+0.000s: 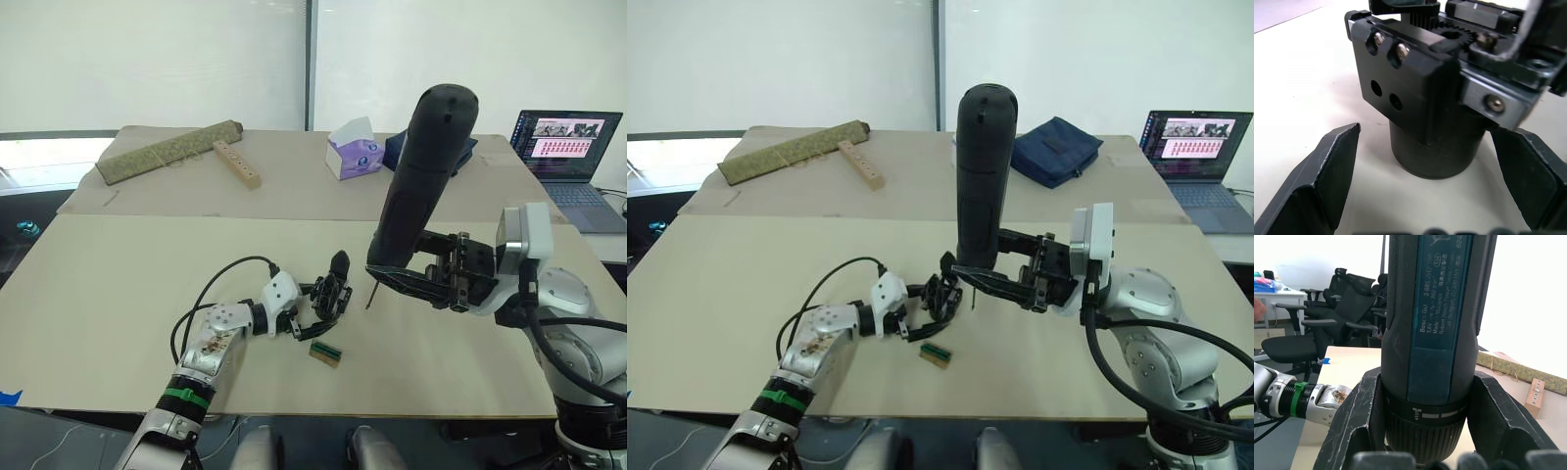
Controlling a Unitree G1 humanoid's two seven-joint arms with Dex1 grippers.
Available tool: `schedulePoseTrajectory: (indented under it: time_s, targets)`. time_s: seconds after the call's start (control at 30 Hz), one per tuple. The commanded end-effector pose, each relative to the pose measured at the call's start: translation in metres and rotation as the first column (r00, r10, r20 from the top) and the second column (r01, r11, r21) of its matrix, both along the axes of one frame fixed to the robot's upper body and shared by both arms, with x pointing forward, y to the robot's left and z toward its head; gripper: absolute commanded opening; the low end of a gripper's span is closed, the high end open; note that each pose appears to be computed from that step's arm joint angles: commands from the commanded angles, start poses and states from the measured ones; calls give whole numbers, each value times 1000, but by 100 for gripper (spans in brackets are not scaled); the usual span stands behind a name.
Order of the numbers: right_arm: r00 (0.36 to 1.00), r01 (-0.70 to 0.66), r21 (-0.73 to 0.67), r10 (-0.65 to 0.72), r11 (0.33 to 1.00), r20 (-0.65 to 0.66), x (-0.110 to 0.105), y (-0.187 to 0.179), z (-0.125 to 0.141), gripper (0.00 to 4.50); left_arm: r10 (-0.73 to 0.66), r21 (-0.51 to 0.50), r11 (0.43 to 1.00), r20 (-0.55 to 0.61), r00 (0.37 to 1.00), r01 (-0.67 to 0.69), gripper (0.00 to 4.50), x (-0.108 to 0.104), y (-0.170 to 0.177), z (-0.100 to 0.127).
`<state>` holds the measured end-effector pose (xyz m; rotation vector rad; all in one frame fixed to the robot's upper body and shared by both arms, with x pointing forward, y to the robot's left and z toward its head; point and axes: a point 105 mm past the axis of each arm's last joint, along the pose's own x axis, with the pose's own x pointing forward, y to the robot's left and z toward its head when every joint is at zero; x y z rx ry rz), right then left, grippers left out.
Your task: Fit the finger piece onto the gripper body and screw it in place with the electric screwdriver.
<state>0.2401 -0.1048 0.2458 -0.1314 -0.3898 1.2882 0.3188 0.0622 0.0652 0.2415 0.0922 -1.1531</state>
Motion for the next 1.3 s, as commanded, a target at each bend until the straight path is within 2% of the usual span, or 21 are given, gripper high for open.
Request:
schedulePoseTrajectory:
  time_s: [0.03, 0.37, 0.47, 0.57, 0.83, 1.0, 1.3]
  targets:
    - [997, -16, 24, 14, 1000, 72, -8, 2, 16, 193, -9, 16, 1000, -31, 999, 9, 444, -1, -4, -8]
    - [997, -6, 24, 5, 1000, 77, -8, 2, 17, 193, -26, 36, 999, -39, 999, 27, 444, 3, -7, -12]
    - [996, -15, 28, 12, 1000, 83, -9, 3, 20, 193, -30, 49, 998, -42, 999, 32, 360, 3, -4, -14]
    - [995, -36, 30, 34, 999, 89, -10, 6, 26, 193, -30, 55, 998, -48, 998, 33, 227, 2, -1, -16]
    - [982, -180, 53, 176, 982, 66, -15, 31, 50, 193, -42, 59, 997, -53, 998, 45, 228, 0, -1, -18]
    - [975, -216, 58, 212, 975, 68, -7, 50, 59, 193, -55, 65, 996, -53, 997, 58, 228, 0, -1, -18]
    - [978, -204, -2, 204, 979, 55, 14, 77, 47, 193, -54, 59, 997, -67, 996, 58, 228, -1, -1, -19]
